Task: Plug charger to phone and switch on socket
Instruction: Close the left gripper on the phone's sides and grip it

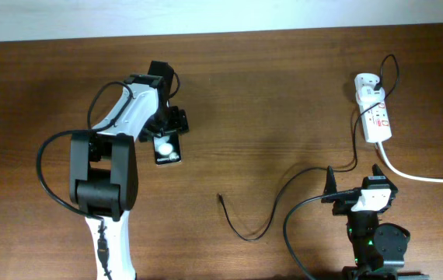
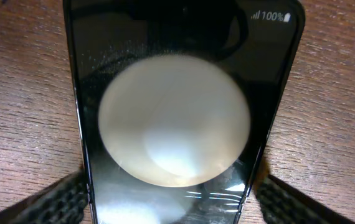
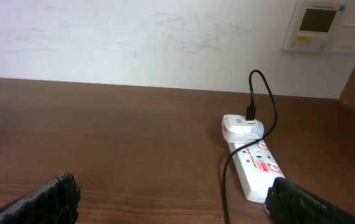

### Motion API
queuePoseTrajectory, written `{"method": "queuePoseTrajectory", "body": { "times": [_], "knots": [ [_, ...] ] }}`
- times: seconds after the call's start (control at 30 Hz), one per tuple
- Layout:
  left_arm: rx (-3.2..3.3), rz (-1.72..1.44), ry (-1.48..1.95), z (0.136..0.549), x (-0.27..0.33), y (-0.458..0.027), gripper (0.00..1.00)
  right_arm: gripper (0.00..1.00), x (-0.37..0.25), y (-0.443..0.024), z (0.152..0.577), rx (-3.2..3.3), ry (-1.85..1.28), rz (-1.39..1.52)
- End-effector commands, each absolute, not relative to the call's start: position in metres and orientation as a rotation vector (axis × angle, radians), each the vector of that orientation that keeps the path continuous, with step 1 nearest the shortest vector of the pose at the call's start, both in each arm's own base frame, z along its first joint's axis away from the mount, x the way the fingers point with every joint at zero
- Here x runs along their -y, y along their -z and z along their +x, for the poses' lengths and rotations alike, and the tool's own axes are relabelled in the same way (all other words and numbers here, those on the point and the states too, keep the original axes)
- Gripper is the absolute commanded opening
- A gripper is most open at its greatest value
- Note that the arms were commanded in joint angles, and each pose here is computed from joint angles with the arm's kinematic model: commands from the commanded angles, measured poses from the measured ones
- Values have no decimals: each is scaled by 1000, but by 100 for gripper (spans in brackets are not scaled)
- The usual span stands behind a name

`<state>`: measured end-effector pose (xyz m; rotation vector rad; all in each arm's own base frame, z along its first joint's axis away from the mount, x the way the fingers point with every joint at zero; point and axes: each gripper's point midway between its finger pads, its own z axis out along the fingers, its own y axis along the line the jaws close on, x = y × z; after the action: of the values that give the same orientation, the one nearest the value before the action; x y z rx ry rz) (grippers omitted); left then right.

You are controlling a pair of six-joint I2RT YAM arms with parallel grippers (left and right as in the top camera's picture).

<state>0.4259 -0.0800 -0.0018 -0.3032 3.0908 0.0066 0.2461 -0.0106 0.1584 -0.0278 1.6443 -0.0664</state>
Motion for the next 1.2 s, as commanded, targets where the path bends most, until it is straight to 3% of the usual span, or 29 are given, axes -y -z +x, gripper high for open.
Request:
{"method": "queuePoseTrajectory", "body": {
  "times": [0.0,0.57,0.7,0.97,1.17],
  "knots": [
    [-3171,-329,-73,406,72,33,85,99,6,-157,246,-1643,52,-53],
    [-3171,-317,-78,407,71,32,84,99,6,-157,246,-1644,52,-53],
    [-3171,-317,-79,407,71,32,71,99,6,-157,246,-1644,52,-53],
    [-3172,-317,-79,406,71,33,65,99,6,-157,246,-1644,51,-52],
    [-3171,-317,-79,407,71,32,40,99,6,-157,246,-1644,52,-53]
  ]
}}
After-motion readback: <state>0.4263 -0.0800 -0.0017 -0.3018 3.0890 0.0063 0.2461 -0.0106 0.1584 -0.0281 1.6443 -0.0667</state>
